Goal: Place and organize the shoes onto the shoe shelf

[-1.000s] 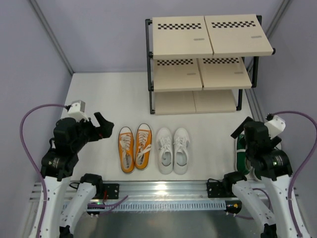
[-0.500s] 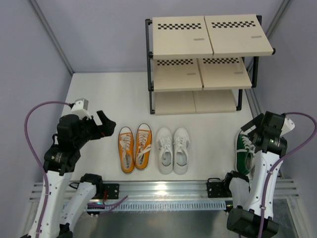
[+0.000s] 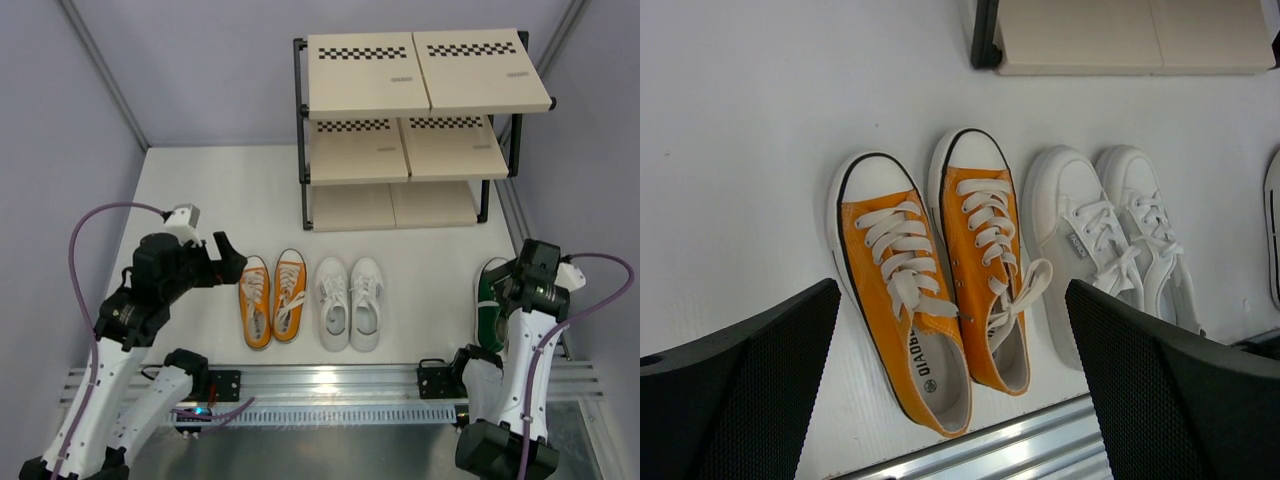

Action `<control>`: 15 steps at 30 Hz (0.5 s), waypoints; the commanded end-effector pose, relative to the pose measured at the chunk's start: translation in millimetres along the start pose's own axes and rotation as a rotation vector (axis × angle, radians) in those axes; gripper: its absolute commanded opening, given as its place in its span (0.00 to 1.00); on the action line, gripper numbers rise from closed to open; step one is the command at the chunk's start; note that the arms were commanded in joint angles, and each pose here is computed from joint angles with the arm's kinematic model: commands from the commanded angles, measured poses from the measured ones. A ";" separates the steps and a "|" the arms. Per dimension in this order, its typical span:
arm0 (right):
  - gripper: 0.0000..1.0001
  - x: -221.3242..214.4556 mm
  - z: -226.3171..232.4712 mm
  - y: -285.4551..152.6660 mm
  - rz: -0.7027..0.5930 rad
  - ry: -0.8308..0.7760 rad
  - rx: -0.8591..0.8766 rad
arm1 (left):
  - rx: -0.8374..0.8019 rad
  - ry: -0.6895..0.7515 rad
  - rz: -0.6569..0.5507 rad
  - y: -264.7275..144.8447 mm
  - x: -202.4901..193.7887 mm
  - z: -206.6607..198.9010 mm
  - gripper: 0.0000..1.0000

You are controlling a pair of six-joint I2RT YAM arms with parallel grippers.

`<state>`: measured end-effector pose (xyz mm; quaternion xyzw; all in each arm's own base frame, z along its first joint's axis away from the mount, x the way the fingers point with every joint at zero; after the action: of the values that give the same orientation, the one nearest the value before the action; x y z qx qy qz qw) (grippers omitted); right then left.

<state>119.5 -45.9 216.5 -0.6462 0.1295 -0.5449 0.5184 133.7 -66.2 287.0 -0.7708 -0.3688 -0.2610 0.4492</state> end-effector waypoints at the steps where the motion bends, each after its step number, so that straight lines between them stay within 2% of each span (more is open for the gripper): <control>1: 0.85 -8.7 -4.0 7.6 0.015 0.140 -0.072 | -0.028 0.025 0.009 7.4 1.3 -5.0 0.99; 4: 0.85 -15.8 -2.0 11.2 -0.010 0.224 -0.017 | -0.035 0.023 0.038 12.3 2.1 -8.4 0.99; 6: 0.85 -16.8 -0.5 12.2 -0.018 0.223 0.013 | -0.033 0.023 0.053 16.3 2.7 -9.4 0.99; 11: 0.86 -25.6 -6.5 31.4 0.024 0.150 -0.067 | -0.019 0.037 0.087 24.6 5.6 -10.5 0.99; 15: 0.86 -18.8 -2.6 39.2 0.000 0.149 -0.075 | -0.020 0.039 0.119 31.9 9.0 -13.7 0.99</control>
<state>115.4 -40.8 171.6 -0.6245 0.2035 -0.5594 0.5056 157.2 -80.6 266.7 -0.7851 -0.3120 -0.2226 0.4865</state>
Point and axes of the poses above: each gripper's point midway between its finger pads, its own y axis out along the fingers, its own z axis along the line the jaws close on, x = y × z, the point moved 9 cm from there along -y, back along the fingers, and after that the axes turned 8 degrees about -y, right-handed, at the moved point
